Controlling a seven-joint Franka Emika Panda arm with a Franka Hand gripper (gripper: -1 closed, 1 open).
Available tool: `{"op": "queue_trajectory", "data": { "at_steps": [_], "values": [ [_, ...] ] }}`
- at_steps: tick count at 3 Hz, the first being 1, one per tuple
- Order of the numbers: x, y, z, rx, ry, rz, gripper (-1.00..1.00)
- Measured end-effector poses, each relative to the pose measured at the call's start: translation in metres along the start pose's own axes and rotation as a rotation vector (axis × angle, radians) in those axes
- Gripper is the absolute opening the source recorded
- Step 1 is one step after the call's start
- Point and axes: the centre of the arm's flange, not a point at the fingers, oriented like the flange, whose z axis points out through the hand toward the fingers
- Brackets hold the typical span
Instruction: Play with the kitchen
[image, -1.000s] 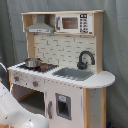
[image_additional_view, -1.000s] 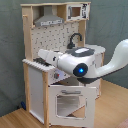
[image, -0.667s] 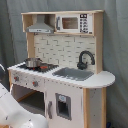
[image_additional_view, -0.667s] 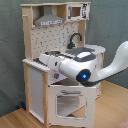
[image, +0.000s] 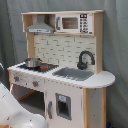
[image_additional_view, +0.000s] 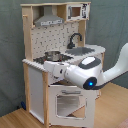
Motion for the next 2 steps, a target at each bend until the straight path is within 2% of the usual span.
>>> {"op": "queue_trajectory", "data": {
  "at_steps": [2],
  "values": [
    [-0.005, -0.037, -0.013, -0.002, 0.041, -0.057, 1.0]
  ]
}}
